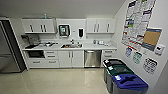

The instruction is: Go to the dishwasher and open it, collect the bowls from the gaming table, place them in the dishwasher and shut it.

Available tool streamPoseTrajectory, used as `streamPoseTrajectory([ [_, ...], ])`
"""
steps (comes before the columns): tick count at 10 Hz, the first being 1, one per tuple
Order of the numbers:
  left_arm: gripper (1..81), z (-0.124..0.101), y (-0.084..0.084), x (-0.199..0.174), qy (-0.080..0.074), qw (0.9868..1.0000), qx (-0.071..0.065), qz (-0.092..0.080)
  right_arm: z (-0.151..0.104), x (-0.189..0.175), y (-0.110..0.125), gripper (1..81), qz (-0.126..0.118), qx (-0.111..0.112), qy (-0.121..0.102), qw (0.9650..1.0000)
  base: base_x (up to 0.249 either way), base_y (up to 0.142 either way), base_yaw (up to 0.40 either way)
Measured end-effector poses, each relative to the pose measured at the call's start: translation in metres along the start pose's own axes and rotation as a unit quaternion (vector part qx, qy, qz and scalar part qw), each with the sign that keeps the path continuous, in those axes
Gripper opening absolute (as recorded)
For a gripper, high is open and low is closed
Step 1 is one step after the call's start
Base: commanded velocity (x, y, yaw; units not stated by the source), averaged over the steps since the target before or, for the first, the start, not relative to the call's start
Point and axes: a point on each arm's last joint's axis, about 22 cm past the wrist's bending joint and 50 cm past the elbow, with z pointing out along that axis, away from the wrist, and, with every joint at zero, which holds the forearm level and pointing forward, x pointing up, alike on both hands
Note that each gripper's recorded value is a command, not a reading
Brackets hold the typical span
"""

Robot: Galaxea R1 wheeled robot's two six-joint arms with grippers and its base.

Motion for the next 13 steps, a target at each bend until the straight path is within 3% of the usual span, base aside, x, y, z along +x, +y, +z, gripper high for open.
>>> streamPoseTrajectory([
  [13, 81.1, -0.0007, -0.0033, 0.0018, 0.001, 1.0000, 0.002, 0.000, -0.0002, 0.0010, 0.0006, 81.1, 0.000, 0.000, 0.000, 1.0000, 0.171, 0.000, 0.000],
])
